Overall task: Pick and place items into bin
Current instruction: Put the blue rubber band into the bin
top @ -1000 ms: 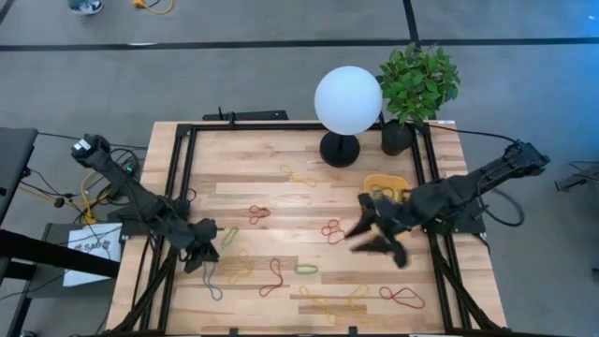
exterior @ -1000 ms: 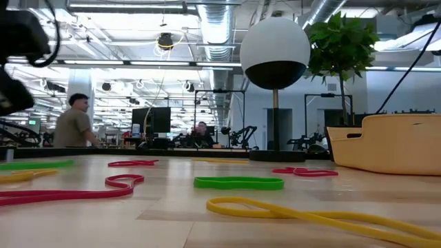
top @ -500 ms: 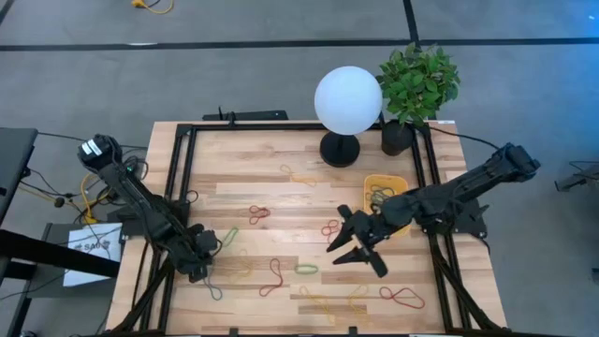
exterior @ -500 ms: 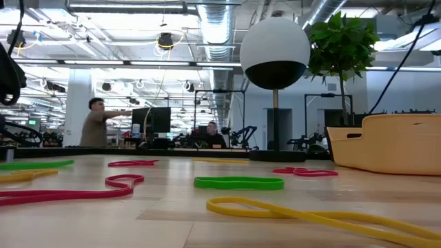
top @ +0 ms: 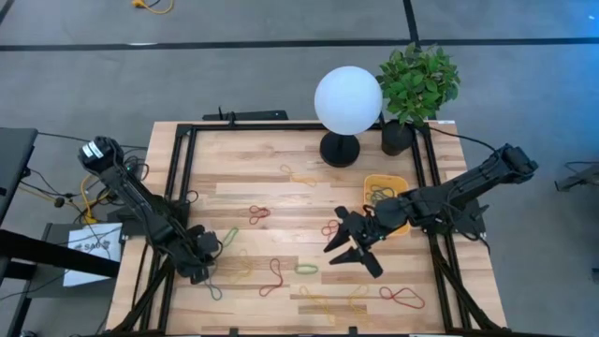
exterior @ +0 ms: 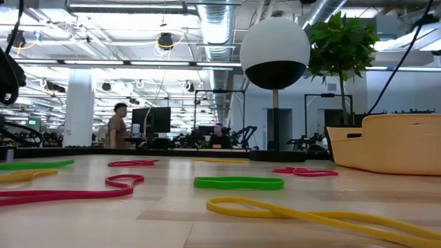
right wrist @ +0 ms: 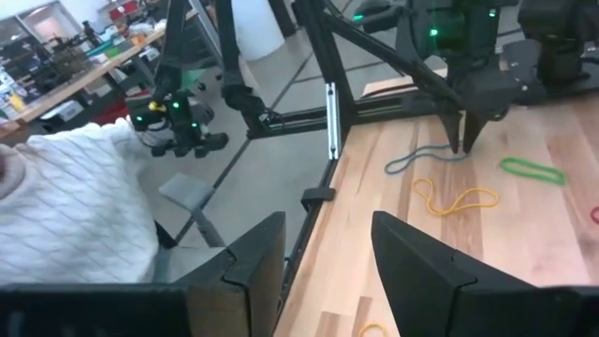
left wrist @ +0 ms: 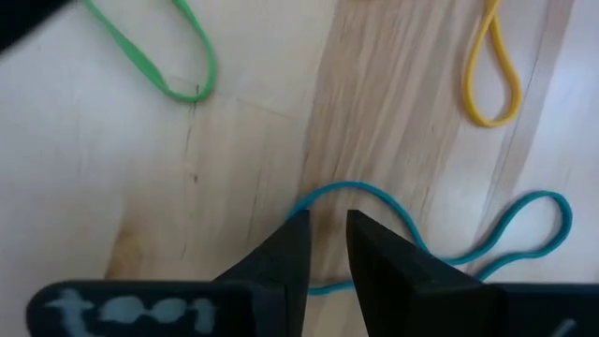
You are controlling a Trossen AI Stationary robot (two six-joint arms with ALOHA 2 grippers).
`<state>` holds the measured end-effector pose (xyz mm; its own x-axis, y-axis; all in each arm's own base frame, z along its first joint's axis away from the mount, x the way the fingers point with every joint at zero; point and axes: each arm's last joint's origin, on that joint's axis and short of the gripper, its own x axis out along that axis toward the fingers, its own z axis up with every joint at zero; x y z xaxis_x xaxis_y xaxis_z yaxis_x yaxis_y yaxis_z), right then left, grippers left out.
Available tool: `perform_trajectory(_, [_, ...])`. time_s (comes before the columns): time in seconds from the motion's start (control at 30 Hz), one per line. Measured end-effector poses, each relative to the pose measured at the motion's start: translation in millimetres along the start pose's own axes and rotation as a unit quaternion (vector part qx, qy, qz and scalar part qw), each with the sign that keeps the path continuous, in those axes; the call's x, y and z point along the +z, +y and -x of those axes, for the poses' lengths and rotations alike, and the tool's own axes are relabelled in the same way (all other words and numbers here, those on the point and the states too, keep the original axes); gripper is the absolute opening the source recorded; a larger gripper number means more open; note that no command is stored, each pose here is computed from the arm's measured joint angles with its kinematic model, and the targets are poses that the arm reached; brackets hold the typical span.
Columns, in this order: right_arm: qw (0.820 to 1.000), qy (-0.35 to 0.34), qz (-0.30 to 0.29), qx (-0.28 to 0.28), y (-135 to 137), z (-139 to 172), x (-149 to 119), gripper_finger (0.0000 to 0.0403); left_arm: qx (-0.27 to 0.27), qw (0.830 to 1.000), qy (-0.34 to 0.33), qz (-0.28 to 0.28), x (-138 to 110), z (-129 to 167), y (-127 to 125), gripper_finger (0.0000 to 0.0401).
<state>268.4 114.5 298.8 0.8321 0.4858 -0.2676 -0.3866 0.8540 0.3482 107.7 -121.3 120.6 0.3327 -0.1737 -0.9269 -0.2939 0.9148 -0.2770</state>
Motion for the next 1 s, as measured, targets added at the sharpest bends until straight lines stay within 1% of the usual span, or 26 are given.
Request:
perform_trajectory(0.07, [1.000, 0.004, -0.001, -0.001, -0.2, 0.1, -0.7, 0.0157, -0.009, 1.000, -0.003, -0.014, 2.7, 4.5, -6.6, 0.0070])
perform_trajectory(0.2, [1.000, 0.006, 0.001, -0.005, -2.4, 0.4, -0.6, 0.0157, -0.016, 0.995, -0.042, -0.088, 14.5, 22.2, -28.9, 0.0070])
perform_trajectory(0.27, [1.000, 0.006, 0.008, -0.006, -2.8, 0.4, -0.4, 0.0156, 0.013, 0.992, -0.048, -0.112, 17.8, 29.2, -31.5, 0.0070])
perform_trajectory(0.33, [1.000, 0.008, 0.011, -0.007, -3.0, 0.5, -0.9, 0.0155, 0.055, 0.990, -0.041, -0.125, 17.3, 32.8, -26.4, 0.0070])
perform_trajectory(0.43, [1.000, 0.015, 0.010, -0.009, -3.4, 0.5, -2.2, 0.0153, 0.063, 0.990, -0.034, -0.125, 16.1, 32.4, -24.0, 0.0070])
perform_trajectory(0.57, [1.000, 0.022, 0.009, -0.009, -2.6, 0.4, -3.9, 0.0153, 0.082, 0.990, -0.015, -0.115, 9.9, 22.3, -14.4, 0.0070])
perform_trajectory(0.7, [1.000, 0.025, 0.009, -0.010, -2.8, 0.4, -4.5, 0.0155, 0.092, 0.989, 0.009, -0.113, 7.2, 10.7, -14.7, 0.0070])
perform_trajectory(0.77, [1.000, 0.027, 0.008, -0.011, -3.1, 0.5, -4.9, 0.0154, 0.086, 0.990, 0.014, -0.115, 7.3, 4.6, -18.8, 0.0071])
perform_trajectory(0.87, [1.000, 0.027, 0.008, -0.011, -3.1, 0.5, -4.9, 0.0153, 0.096, 0.988, 0.022, -0.121, 6.5, -1.7, -19.9, 0.0071])
perform_trajectory(1.0, [1.000, 0.027, 0.008, -0.013, -3.5, 0.6, -4.6, 0.0154, 0.105, 0.989, 0.024, -0.104, 6.0, -3.3, -19.5, 0.0071])
